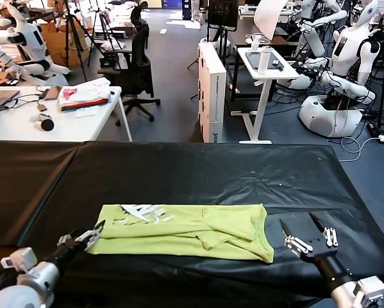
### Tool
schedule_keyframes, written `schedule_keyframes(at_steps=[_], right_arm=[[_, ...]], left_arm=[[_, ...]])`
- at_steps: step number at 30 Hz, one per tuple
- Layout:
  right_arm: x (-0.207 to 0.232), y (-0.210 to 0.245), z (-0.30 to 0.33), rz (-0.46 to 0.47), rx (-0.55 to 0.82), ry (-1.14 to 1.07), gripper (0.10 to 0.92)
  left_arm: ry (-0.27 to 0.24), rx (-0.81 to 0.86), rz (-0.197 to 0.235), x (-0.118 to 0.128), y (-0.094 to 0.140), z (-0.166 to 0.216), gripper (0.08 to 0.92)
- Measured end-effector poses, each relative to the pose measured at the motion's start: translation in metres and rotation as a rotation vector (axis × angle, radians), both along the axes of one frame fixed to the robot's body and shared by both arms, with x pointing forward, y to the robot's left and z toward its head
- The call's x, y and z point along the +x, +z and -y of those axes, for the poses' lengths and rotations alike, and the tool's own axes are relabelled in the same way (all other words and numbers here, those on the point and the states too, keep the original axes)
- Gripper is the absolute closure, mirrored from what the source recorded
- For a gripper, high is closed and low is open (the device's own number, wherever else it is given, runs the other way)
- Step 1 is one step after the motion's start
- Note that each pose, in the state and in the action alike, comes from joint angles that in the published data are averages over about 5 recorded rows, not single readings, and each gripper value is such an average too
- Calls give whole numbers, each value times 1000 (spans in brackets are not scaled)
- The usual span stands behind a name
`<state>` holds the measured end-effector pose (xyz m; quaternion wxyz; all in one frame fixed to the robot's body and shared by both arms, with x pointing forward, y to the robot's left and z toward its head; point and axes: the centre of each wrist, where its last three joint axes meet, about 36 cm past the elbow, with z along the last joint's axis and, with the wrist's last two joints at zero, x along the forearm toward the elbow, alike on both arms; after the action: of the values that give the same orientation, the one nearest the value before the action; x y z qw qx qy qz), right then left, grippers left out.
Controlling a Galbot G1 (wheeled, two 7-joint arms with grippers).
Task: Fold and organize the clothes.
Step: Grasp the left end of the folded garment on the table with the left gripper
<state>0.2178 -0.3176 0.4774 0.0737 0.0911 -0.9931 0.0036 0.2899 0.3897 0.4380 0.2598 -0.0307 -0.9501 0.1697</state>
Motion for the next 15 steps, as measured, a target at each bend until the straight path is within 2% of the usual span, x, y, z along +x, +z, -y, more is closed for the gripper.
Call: schedule_keyframes(at_steps=[5,9,15], right_arm=[[-3,-1,-4,0,14,-6,115],[-3,0,-4,3,17,-10,115],[-4,-1,-6,4,24,-16,115]], left_arm=[[-33,-51,-49,4,2,-3,92],[-59,-66,-67,8,-2,-2,92],[-67,-76,-81,14,-8,-3,92]])
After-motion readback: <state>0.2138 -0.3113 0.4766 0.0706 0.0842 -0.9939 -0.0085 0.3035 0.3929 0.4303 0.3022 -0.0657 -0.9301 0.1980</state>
